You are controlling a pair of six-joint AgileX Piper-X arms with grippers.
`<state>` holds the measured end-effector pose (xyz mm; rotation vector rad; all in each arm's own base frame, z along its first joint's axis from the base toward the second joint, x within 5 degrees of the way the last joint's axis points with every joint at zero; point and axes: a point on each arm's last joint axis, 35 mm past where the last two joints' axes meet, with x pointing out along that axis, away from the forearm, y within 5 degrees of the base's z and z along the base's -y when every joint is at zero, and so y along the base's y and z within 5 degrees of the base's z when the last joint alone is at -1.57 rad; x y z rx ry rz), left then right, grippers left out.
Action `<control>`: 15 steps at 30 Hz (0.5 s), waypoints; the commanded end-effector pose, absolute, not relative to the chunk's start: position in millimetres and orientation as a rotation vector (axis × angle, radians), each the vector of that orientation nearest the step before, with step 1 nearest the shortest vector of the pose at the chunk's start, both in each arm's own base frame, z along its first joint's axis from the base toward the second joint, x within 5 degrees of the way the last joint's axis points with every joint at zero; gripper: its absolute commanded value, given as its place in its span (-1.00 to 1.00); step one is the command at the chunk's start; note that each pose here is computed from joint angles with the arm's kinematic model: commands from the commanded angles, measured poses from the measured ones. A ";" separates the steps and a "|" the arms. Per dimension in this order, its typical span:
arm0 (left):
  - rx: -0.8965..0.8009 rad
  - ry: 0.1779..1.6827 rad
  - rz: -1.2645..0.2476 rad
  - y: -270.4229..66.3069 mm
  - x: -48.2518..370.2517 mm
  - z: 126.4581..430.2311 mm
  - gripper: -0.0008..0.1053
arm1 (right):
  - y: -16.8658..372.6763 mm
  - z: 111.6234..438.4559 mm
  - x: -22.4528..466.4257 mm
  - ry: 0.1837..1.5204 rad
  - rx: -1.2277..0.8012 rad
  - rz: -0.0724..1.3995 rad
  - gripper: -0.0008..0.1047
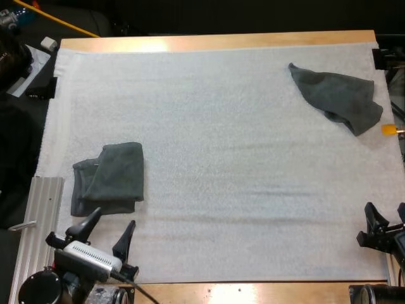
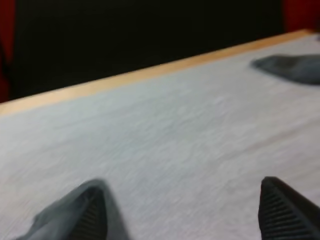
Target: Pick towel from pile, fold and stack
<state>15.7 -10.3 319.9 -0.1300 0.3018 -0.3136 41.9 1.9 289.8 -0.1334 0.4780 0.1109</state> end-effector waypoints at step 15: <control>-0.120 0.300 -0.639 -23.2 36.7 369.6 0.18 | 10.1 353.1 80.7 0.504 -0.057 0.429 0.21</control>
